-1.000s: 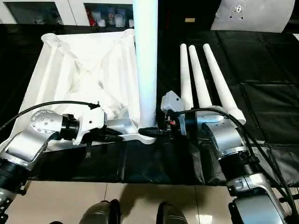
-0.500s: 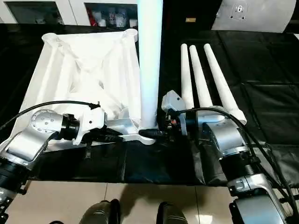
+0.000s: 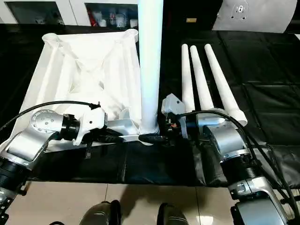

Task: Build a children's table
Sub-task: Rotate leg to tighten

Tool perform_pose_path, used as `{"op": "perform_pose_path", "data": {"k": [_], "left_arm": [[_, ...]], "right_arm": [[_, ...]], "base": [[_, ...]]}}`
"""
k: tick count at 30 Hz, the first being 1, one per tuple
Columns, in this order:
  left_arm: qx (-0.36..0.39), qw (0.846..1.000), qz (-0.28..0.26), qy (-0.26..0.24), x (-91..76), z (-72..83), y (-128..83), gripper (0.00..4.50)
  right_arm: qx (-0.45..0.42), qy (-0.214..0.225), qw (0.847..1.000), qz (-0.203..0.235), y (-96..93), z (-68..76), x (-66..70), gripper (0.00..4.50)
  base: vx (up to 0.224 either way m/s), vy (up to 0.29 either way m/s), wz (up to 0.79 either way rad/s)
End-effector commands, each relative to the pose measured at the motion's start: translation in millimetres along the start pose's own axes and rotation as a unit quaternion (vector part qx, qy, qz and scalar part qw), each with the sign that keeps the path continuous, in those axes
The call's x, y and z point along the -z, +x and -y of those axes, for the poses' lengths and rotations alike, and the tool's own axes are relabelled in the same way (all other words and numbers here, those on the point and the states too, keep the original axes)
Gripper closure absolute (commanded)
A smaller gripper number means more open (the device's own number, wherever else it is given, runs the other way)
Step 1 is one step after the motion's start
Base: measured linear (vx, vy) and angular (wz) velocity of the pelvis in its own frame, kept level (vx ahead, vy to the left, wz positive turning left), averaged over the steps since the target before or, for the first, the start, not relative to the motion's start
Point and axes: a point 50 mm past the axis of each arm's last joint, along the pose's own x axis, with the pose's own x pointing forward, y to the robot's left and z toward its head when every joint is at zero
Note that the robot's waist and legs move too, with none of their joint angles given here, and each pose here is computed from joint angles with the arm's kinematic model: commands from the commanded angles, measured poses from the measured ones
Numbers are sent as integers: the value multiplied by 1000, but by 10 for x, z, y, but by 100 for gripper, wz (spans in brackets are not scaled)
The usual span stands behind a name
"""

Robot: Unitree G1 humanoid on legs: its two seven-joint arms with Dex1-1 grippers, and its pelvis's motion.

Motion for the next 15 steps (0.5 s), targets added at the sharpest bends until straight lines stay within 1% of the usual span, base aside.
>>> {"op": "perform_pose_path", "data": {"k": [1,2,4,7,8,9,11,15], "left_arm": [[22,999,2,23,-60,8,22,450],[22,999,2,23,-61,6,21,450],[22,999,2,23,-62,3,21,450],[22,1000,2,22,-62,1,20,450],[22,1000,2,22,-61,1,19,450],[22,1000,2,22,-61,1,19,450],[21,1000,2,21,-58,5,15,450],[11,1000,7,10,-54,6,2,450]], "right_arm": [[-1,3,1000,-7,10,-8,11,97],[1,4,1000,-9,15,-3,12,97],[0,6,1000,-8,20,-2,10,123],[0,8,1000,-6,26,-1,10,141],[1,8,1000,-6,29,-1,11,164],[1,8,1000,-6,29,-1,11,164],[1,10,1000,-4,33,-4,13,178],[0,21,1000,5,69,-45,29,185]], "base": [[0,0,0],[0,0,0],[0,0,0],[0,0,0],[0,0,0],[0,0,0],[0,0,0],[0,0,0]]}}
